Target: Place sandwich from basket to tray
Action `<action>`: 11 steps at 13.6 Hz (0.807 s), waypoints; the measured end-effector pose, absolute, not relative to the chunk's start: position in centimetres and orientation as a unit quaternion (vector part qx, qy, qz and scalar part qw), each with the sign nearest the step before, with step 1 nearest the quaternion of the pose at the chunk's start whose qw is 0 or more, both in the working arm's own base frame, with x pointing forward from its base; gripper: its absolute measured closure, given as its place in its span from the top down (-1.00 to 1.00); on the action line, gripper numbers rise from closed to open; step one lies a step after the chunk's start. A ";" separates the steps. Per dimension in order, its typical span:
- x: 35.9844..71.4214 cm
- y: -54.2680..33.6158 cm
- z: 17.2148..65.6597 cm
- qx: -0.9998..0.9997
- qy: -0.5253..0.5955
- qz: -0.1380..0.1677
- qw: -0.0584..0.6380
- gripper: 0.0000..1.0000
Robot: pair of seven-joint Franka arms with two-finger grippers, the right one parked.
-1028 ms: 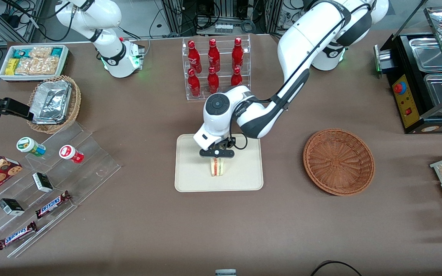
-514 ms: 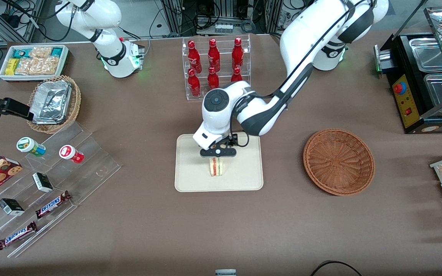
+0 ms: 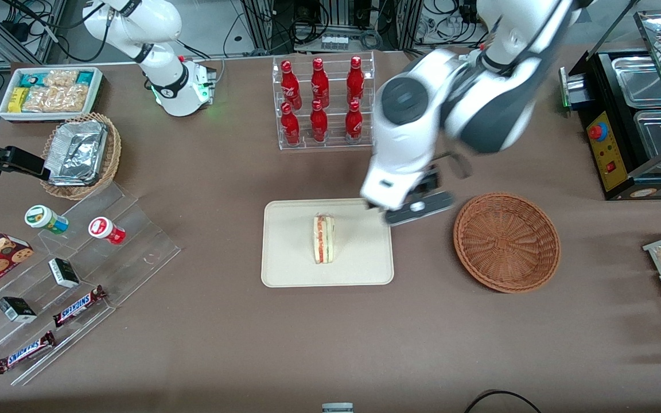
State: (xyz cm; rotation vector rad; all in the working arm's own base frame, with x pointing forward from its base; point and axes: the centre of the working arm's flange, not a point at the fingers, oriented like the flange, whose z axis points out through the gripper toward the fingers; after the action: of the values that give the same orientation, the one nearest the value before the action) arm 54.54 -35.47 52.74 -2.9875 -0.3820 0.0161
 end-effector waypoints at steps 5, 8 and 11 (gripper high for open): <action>53.8 -22.7 61.5 -0.996 -0.048 0.056 0.043 0.98; 53.6 -16.1 63.9 -0.997 0.001 0.072 0.031 0.98; 53.8 -10.8 64.9 -0.996 0.041 0.075 0.022 0.98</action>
State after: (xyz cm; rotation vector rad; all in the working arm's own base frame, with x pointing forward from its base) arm 53.78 -10.82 64.88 -3.0864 0.1269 0.2327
